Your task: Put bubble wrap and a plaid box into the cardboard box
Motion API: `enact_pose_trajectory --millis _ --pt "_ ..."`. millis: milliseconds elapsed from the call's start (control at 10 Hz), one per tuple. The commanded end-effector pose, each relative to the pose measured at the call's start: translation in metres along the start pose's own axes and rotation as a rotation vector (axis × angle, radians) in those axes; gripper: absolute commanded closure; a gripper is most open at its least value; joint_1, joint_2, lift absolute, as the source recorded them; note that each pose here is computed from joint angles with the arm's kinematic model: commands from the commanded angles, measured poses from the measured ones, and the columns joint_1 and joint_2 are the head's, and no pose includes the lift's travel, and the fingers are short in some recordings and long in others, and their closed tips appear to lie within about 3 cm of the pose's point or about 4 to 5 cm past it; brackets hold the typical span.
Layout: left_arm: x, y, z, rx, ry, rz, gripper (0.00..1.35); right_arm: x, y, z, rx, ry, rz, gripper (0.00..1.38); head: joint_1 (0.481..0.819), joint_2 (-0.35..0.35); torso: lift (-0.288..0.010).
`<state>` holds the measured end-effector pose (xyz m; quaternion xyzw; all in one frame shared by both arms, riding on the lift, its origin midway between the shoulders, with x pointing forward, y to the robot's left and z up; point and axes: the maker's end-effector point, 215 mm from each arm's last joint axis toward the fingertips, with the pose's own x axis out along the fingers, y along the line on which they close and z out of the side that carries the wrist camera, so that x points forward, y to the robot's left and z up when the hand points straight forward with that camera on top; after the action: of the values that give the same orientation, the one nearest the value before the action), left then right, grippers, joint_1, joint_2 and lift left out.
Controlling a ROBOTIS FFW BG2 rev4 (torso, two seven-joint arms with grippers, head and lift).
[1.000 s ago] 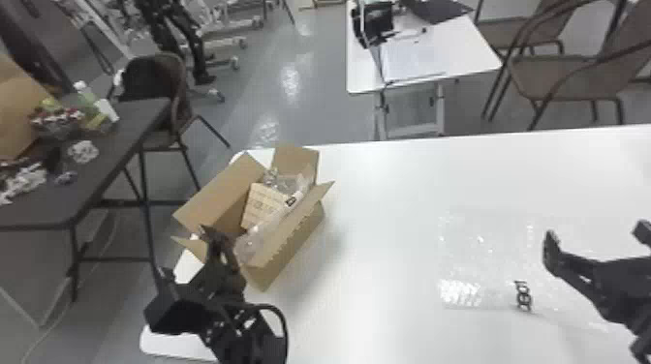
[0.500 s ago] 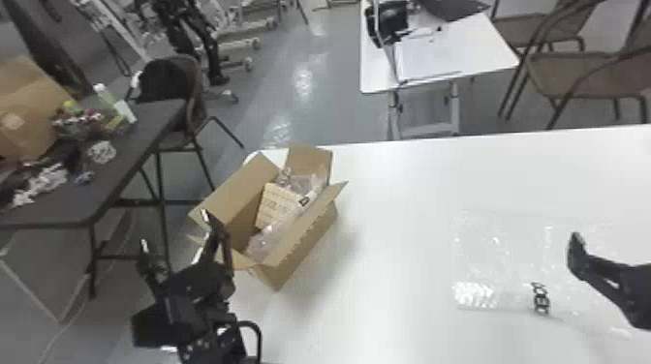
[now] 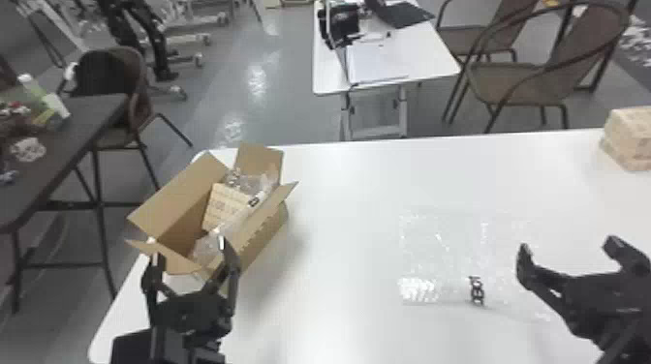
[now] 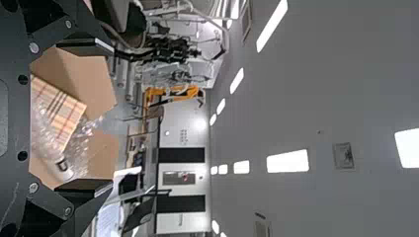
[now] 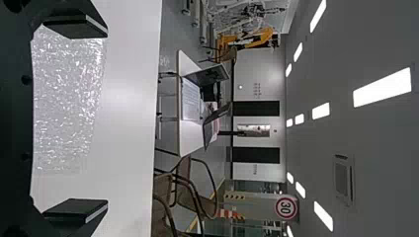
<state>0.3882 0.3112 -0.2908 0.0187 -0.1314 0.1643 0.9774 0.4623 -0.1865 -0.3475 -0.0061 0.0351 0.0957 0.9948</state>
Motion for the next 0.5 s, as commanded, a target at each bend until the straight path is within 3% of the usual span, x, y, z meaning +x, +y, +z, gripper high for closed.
enact_pose_trajectory --millis 0,400 --pt "-0.006 -0.015 -0.015 -0.008 0.059 -0.046 0.33 -0.008 0.005 -0.013 -0.002 0.048 0.024 0.09 0.695 0.168 -0.109" --pt "-0.045 -0.019 -0.058 0.048 0.267 -0.092 0.33 -0.039 0.011 -0.047 -0.013 0.149 0.048 0.09 0.695 0.144 -0.109"
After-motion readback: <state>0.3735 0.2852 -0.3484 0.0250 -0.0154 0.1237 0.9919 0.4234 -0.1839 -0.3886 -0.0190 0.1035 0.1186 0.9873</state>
